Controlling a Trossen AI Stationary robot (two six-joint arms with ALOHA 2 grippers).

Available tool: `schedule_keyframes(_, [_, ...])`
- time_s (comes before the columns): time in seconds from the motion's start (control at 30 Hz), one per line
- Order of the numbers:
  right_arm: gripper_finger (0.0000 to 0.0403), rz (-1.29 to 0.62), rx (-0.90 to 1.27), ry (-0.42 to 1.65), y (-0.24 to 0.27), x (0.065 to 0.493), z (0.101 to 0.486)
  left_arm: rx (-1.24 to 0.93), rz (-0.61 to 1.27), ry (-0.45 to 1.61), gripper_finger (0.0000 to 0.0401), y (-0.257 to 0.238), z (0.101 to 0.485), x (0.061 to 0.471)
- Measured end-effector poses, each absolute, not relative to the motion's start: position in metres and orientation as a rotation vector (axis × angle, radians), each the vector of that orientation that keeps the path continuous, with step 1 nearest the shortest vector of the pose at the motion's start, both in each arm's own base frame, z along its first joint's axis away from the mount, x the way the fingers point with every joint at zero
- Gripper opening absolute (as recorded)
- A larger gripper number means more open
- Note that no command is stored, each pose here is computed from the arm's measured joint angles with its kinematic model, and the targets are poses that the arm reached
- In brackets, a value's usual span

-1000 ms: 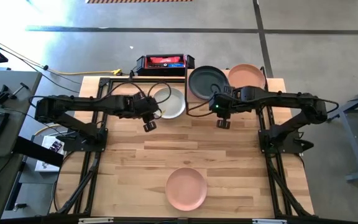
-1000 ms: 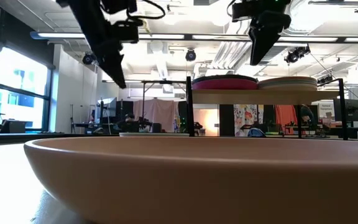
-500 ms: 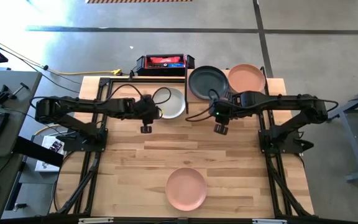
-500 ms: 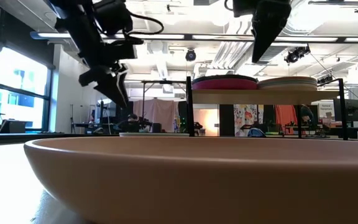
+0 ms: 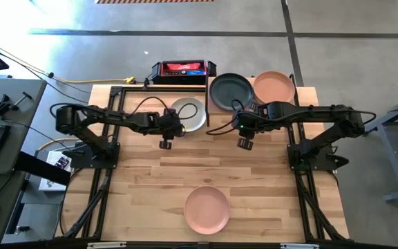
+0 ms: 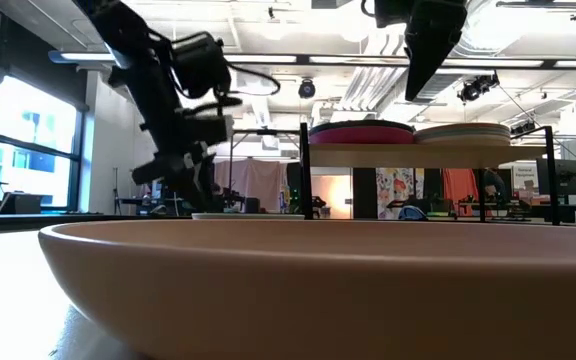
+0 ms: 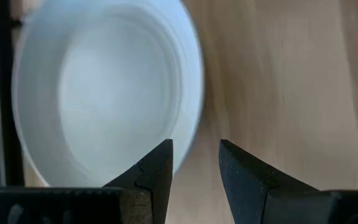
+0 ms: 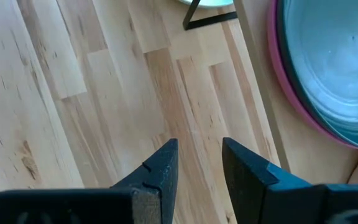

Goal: Place and stack plates onto a shelf
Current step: Put the light gray plate on top of the black plate

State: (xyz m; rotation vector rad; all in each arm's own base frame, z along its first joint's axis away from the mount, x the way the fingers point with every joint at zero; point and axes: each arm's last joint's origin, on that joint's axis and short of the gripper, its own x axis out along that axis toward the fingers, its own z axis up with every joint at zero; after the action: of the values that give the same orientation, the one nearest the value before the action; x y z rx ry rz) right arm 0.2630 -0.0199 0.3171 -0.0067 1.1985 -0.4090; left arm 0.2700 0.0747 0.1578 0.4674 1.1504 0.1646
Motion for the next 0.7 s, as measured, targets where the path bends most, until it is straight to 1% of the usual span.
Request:
schedule_keyframes(0.3, [0.0103, -0.412, -0.003, 1.196, -0.02, 0.263, 0.317, 0.51, 0.158, 1.25, 0.012, 0.078, 0.137, 0.276])
schedule_keyframes(0.57, [0.0103, -0.414, 0.001, 1.191, -0.02, 0.263, 0.317, 0.509, 0.166, 1.267, 0.012, 0.085, 0.132, 0.29])
schedule_keyframes(0.7, [0.0103, -0.427, 0.019, 1.187, -0.02, 0.264, 0.317, 0.55, 0.137, 1.278, 0.0115, 0.086, 0.13, 0.293])
